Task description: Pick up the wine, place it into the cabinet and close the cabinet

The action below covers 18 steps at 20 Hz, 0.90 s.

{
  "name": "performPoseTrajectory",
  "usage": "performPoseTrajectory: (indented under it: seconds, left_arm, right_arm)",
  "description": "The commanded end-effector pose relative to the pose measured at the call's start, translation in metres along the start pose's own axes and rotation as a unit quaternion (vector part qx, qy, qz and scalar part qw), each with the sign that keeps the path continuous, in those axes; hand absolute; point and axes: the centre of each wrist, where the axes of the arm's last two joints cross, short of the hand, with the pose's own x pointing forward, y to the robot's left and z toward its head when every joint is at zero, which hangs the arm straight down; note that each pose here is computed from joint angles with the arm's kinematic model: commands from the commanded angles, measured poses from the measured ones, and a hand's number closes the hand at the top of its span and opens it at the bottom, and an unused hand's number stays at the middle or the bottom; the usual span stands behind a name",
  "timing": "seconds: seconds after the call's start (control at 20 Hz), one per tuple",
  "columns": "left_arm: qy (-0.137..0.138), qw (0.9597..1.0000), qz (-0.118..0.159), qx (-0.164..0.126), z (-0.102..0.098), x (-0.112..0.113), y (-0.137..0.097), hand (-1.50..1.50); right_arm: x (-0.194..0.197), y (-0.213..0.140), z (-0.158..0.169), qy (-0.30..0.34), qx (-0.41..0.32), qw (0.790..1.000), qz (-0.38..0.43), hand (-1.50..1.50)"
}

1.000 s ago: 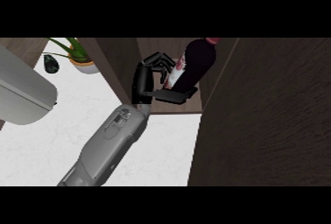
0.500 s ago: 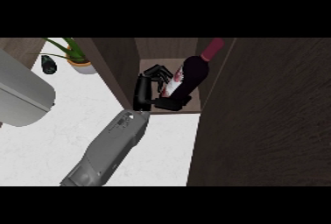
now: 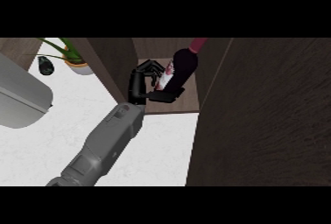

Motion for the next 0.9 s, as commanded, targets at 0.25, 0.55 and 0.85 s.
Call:
performPoseTrajectory:
  seconds: [0.25,0.55,0.85]
  left_arm:
    - [0.028,0.9980,0.035,0.044,-0.014,-0.004,0.009,1.50]
    - [0.027,0.9987,0.023,0.037,-0.033,0.010,0.004,1.50]
    - [0.014,0.9973,-0.042,0.058,-0.036,0.006,0.008,1.50]
  right_arm:
    - [0.003,0.004,0.011,-0.011,0.032,0.999,-0.026,-1.50]
    - [-0.001,0.005,0.012,-0.009,0.026,0.999,-0.029,-1.50]
    - [0.008,0.008,0.013,-0.005,0.029,0.999,-0.026,-1.50]
